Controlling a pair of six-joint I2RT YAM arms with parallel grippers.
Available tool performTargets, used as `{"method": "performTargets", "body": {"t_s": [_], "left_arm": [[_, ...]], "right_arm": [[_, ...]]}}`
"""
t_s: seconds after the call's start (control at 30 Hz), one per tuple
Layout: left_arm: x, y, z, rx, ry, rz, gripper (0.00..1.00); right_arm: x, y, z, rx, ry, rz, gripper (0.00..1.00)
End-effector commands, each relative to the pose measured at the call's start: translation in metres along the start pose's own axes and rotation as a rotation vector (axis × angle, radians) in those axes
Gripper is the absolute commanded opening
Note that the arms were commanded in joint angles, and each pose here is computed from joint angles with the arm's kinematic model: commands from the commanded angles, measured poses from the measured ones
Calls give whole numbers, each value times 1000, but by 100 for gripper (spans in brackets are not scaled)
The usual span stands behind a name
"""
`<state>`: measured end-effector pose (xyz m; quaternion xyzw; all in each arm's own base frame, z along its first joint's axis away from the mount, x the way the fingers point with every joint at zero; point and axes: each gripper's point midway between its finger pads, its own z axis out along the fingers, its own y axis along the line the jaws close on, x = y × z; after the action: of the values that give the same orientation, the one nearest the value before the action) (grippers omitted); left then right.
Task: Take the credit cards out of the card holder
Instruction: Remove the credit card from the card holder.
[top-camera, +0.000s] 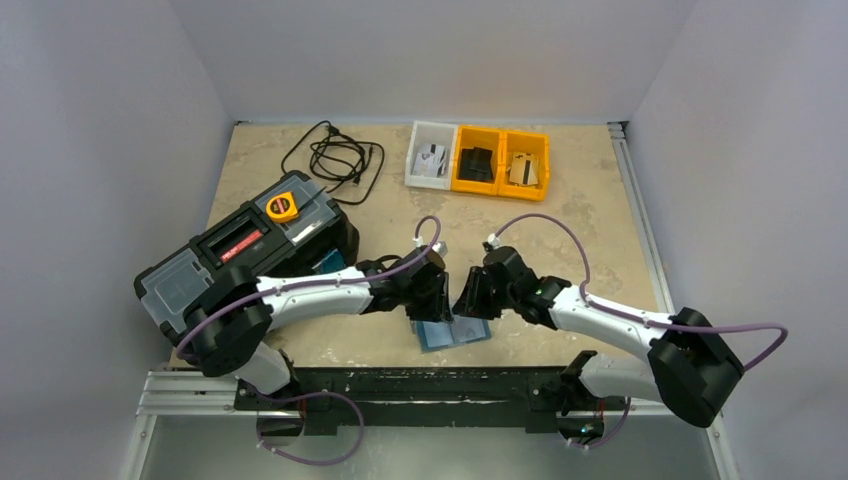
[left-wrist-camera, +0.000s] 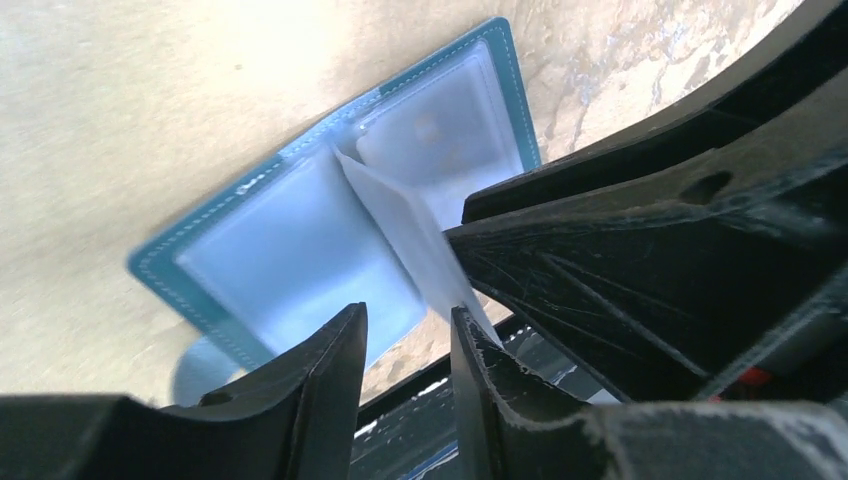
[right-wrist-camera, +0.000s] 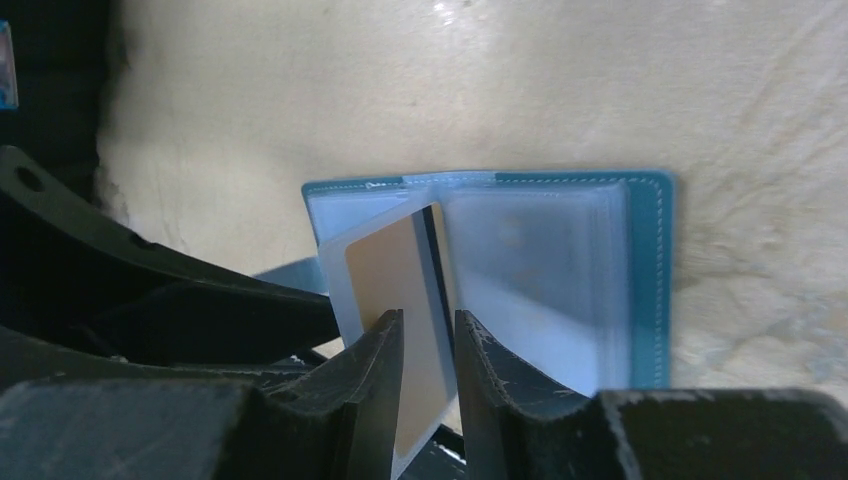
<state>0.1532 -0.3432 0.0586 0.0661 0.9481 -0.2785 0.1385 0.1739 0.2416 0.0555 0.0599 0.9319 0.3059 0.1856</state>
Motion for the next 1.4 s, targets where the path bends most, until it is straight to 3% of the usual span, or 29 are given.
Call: {"method": "performTargets", "body": {"t_s": [0.0,0.27,0.6,1.0,1.37], "left_arm": [[-14,13,-28,-84,-96,-8,36],[-12,40,-57,-181,-161,-34,29],[0,28,-26,-122,-64,-19,10],[10,49,2,-206,-11,-19,1],[19,68,12,-298,33,-21,0]], "right_arm": [[-5,39,2,-99,3,-33,26],[13,57,20,-108,61,-66,25],[7,47,15,-37,28,-73,27],[14,14,26,19,51,-100,35],[27,-2,37,-11,102,-79,34]]}}
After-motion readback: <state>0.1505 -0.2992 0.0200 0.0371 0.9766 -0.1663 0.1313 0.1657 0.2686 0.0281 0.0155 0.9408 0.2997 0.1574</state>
